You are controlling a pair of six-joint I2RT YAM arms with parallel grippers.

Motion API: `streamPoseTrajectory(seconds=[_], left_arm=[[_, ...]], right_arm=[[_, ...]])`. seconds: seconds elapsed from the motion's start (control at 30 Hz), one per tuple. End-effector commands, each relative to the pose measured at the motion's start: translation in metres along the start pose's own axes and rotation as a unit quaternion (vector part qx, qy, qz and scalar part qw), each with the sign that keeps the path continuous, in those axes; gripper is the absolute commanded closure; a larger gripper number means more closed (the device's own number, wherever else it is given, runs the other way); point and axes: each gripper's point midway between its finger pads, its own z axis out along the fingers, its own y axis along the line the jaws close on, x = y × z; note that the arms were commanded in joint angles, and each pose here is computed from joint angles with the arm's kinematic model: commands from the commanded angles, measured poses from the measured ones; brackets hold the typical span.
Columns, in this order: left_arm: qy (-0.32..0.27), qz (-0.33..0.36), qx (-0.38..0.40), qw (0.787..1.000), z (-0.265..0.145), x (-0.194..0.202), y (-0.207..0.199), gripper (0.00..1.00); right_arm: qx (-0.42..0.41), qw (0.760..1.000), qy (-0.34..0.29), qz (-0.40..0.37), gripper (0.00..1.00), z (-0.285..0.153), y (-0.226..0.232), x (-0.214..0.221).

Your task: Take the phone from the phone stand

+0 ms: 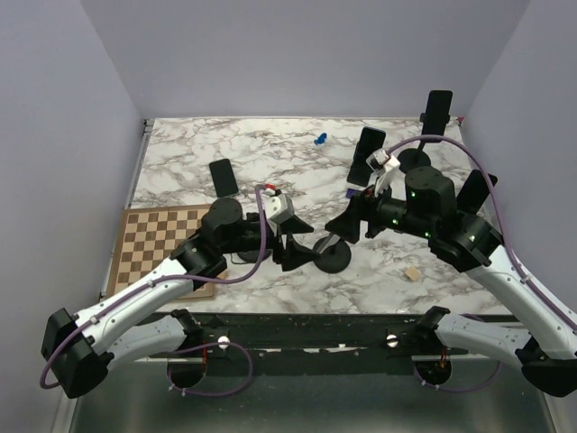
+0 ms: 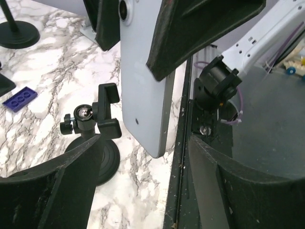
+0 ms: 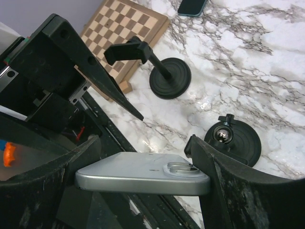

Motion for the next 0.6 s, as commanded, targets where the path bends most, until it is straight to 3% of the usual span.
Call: streamPoseTrajectory(seconds=[0.0,0.17,0.37,0.47,0.57], left_arm=[[-0.029,-0.038,-0.043,0.998,-0.02,-0.014,-0.005,0.21],[-0.074,-0.084,-0.109,0.988,-0.042,-0.045,0.0,0.21],[-0.078,-0.099,-0.161,0.979,-0.057,-0.064,0.006,0.2],[-0.069,-0.086,-0.183,0.977,-0.058,-0.068,0.014,0.2],[-0.04,-0.085,-0.218,0.972,-0.056,-0.069,0.029,0.28]], right_arm=[[-0.05,0.997,-0.045,0.033,0.99,-0.023,0.033,-0.033],[0.005,0.995,-0.054,0.082,0.99,-0.02,0.022,-0.054],[0.076,0.991,-0.031,0.108,0.99,0.007,0.0,-0.066],[0.071,0.99,-0.018,0.122,0.99,0.02,0.003,-0.069],[0.066,0.989,-0.012,0.132,0.99,0.029,0.005,-0.072]])
